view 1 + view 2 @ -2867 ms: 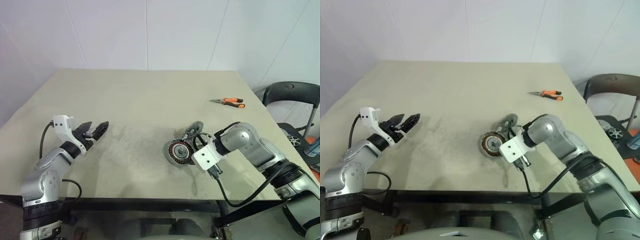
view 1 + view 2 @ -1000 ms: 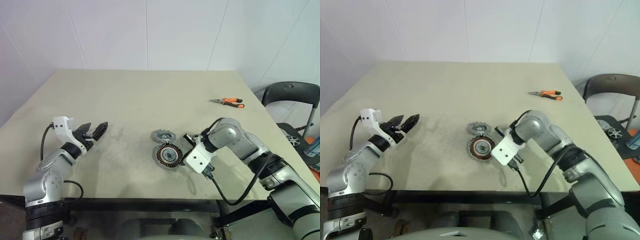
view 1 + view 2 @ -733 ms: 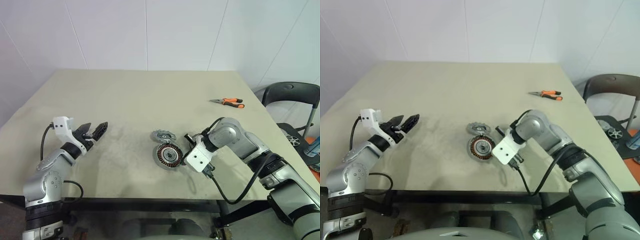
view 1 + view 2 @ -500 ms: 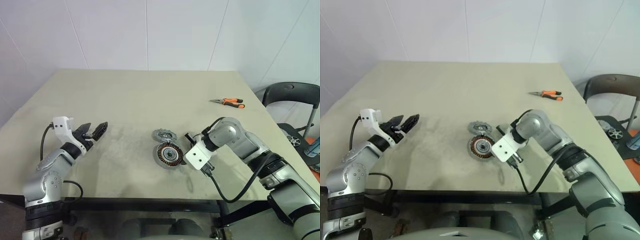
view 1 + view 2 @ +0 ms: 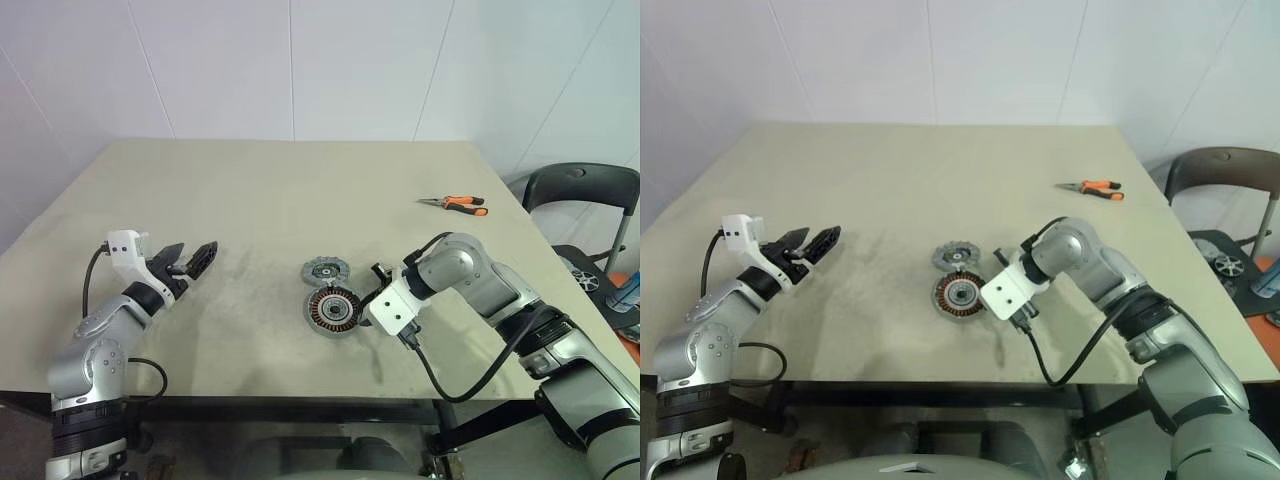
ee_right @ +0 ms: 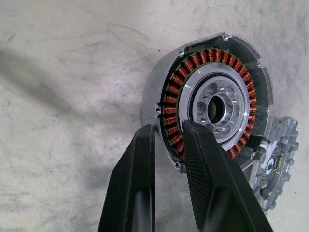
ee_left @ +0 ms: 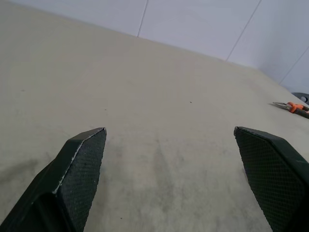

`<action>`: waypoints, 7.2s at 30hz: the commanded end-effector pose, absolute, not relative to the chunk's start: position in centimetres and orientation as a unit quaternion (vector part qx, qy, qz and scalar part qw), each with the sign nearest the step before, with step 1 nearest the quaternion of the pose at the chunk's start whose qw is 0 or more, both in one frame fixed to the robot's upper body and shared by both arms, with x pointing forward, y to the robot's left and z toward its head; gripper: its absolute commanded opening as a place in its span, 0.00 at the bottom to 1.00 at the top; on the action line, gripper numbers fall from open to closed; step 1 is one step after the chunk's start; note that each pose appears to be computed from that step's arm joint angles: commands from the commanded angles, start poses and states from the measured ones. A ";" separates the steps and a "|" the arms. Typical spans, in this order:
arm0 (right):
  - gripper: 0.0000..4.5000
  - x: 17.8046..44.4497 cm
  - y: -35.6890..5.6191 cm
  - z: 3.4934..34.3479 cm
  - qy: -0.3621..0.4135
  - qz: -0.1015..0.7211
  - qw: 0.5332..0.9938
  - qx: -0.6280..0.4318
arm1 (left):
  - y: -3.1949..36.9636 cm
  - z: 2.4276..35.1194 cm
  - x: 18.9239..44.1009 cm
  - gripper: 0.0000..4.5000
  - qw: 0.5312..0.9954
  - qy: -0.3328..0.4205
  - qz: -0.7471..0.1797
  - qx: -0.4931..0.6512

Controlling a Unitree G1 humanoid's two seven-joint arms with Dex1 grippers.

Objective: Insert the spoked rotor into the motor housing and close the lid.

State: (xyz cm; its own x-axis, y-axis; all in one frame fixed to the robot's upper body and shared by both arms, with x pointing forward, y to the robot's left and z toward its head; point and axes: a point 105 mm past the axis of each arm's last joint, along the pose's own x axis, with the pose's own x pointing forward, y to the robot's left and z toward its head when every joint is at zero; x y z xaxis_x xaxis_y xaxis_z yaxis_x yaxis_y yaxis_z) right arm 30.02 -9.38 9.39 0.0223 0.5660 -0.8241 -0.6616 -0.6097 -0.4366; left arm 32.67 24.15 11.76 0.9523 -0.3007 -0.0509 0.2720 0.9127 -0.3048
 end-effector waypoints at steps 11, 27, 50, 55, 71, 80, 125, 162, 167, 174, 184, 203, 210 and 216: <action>0.21 33.9 -15.7 14.6 0.127 0.622 0.508 -0.582 | 24.0 12.8 33.1 1.00 0.979 0.029 -0.150 -0.138; 0.21 32.0 -16.8 11.3 0.160 0.643 0.485 -0.571 | 24.0 12.6 33.2 1.00 0.979 0.031 -0.149 -0.135; 0.21 33.2 -15.6 12.9 0.149 0.628 0.516 -0.563 | 23.4 12.7 33.1 1.00 0.977 0.033 -0.160 -0.137; 0.21 33.4 -16.1 12.1 0.162 0.628 0.511 -0.564 | 23.3 12.6 33.1 1.00 0.977 0.034 -0.161 -0.136; 0.12 33.4 -16.7 9.4 0.182 0.630 0.506 -0.560 | 23.5 12.6 32.9 1.00 0.978 0.034 -0.156 -0.133; 0.01 33.9 -16.1 9.6 0.168 0.617 0.540 -0.547 | 23.5 12.7 33.0 1.00 0.979 0.033 -0.154 -0.131; 0.01 30.5 -6.4 22.5 0.176 0.607 0.750 0.194 | 6.4 13.2 36.5 1.00 0.840 0.106 -0.477 -0.237; 0.01 30.9 -6.1 20.4 0.190 0.595 0.772 0.115 | 9.3 15.1 35.1 1.00 0.772 -0.387 -0.196 0.465; 0.01 31.7 -6.4 21.9 0.174 0.591 0.771 0.163 | 8.6 13.5 34.0 1.00 0.780 -0.371 -0.236 0.444; 0.01 32.1 -6.6 22.7 0.170 0.589 0.769 0.183 | 8.3 13.6 34.2 1.00 0.758 -0.385 -0.218 0.479; 0.01 31.7 -5.7 22.7 0.175 0.598 0.760 0.184 | 6.9 16.0 34.4 1.00 0.676 -0.477 -0.162 0.537; 0.00 31.9 -5.7 22.3 0.178 0.595 0.765 0.173 | 7.6 16.3 34.2 0.28 0.677 -0.487 -0.127 0.537; 0.00 31.7 -5.6 21.8 0.183 0.594 0.767 0.159 | 7.1 17.1 34.4 0.28 0.675 -0.499 -0.110 0.532; 0.00 31.8 -5.7 21.7 0.184 0.592 0.770 0.151 | 7.2 16.5 34.4 0.28 0.677 -0.492 -0.116 0.535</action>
State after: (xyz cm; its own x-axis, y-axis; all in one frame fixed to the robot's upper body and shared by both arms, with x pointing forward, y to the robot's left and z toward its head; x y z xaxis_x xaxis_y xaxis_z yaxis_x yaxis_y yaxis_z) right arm 31.95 -5.75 20.37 0.2321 0.9640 -0.1297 -0.8221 0.2657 0.5035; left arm 34.47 7.18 15.32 0.5129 -0.6959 0.5027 -0.3432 0.3706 0.8631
